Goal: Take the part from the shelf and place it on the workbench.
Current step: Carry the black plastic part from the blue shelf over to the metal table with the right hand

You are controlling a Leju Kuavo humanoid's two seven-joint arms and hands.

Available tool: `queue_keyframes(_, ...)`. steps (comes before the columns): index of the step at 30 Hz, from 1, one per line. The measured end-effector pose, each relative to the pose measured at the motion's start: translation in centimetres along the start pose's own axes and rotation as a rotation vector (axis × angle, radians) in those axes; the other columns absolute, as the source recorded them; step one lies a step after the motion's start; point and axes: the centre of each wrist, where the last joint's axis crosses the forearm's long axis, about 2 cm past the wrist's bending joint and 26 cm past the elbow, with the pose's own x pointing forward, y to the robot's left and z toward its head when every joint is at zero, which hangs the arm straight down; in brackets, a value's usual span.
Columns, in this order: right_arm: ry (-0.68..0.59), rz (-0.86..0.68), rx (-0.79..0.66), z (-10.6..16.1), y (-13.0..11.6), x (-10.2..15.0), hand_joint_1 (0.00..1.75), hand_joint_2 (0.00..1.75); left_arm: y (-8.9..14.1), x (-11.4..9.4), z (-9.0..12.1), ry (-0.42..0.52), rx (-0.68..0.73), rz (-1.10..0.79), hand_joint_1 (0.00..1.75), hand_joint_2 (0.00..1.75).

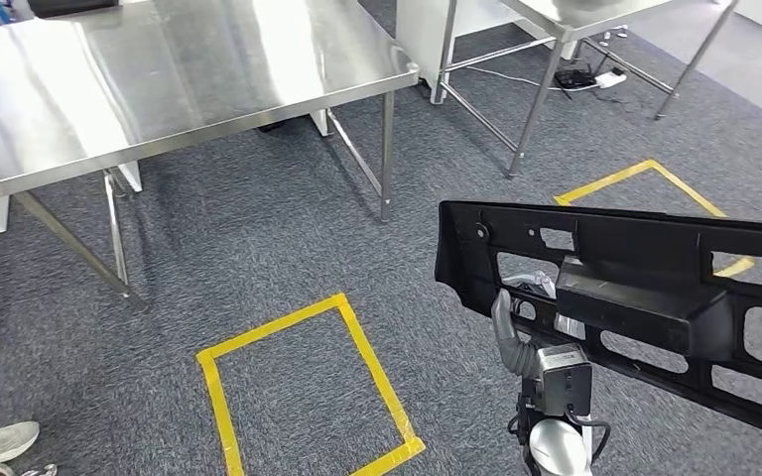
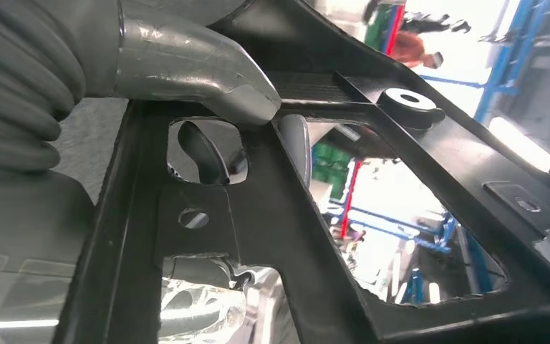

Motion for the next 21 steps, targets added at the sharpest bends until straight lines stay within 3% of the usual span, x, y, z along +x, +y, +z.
queue_keyframes(12, -0.009, -0.001, 0.007, -0.7, 0.3, -0.7, 1.75, 1.75, 0.1, 0.2, -0.1, -0.009, 0.013, -0.003, 0.00, 1.75)
queue_keyframes(21, -0.034, -0.023, 0.003, -2.7, 1.3, -1.0, 1.75, 1.75, 0.1, 1.4, -0.4, -0.040, 0.032, 0.001, 0.00, 1.75)
